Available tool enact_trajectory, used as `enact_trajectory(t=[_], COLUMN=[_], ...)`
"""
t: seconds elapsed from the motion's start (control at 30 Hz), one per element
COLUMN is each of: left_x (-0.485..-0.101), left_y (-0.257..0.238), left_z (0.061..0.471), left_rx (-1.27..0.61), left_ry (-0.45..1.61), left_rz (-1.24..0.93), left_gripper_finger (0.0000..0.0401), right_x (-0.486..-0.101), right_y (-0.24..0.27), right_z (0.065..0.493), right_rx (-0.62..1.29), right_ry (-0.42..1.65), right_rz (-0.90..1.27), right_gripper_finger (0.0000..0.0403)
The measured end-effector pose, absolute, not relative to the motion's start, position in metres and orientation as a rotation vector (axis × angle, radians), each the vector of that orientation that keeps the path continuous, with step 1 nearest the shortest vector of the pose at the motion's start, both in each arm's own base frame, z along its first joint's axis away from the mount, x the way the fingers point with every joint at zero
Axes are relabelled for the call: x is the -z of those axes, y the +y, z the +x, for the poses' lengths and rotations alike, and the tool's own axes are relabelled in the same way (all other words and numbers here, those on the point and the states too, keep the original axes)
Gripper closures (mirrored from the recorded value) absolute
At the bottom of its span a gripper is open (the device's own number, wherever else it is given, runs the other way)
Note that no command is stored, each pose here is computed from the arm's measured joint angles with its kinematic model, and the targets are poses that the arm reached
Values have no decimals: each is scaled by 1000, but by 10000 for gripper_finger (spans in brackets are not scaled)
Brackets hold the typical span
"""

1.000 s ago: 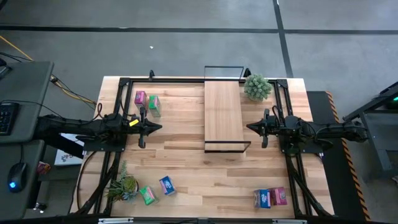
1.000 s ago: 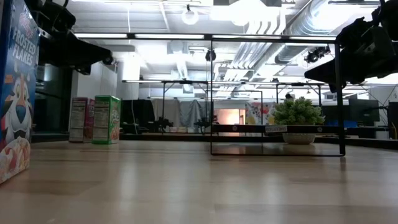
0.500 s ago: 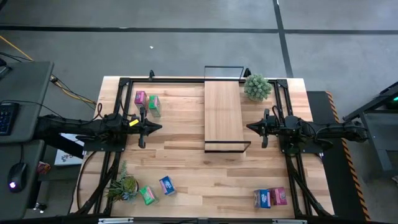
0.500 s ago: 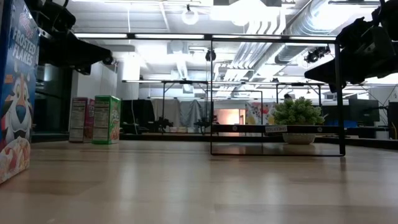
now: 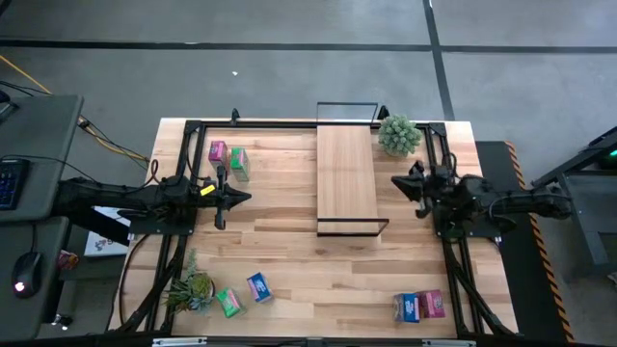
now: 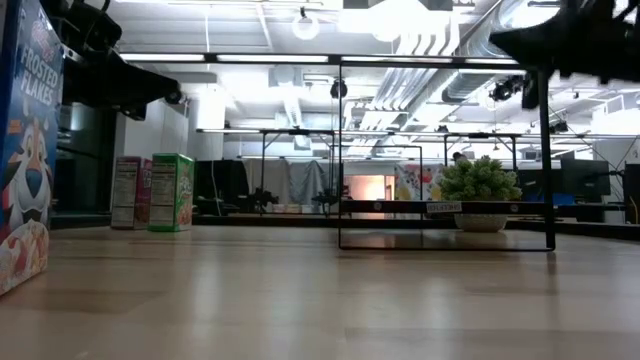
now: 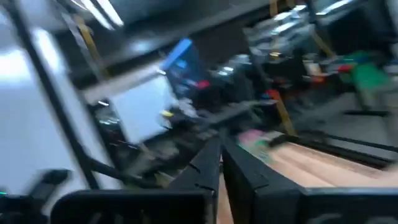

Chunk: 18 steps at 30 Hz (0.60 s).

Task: Stack cereal on shelf
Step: Put the right blue cereal box on the shelf

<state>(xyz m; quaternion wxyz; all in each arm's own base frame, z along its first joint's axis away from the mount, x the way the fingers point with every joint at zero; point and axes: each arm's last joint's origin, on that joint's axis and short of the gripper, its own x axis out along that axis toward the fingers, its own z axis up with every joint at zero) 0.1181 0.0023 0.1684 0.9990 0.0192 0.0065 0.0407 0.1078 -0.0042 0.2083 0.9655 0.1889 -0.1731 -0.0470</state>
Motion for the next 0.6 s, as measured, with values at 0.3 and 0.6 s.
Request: enact_trajectory(t=[0.3, 0.6], left_x=[-168, -168], left_y=[2, 2], left_z=[118, 118], left_rx=[-82, -81], left_ry=[13, 14], left_rz=[38, 38], left_gripper_finger=[400, 400], right_x=[-284, -334], right_y=[13, 47], right_z=[142, 154], right_rx=[48, -19], right_ry=[-5, 734], right_rz=[303, 692], right_gripper_finger=[239, 187])
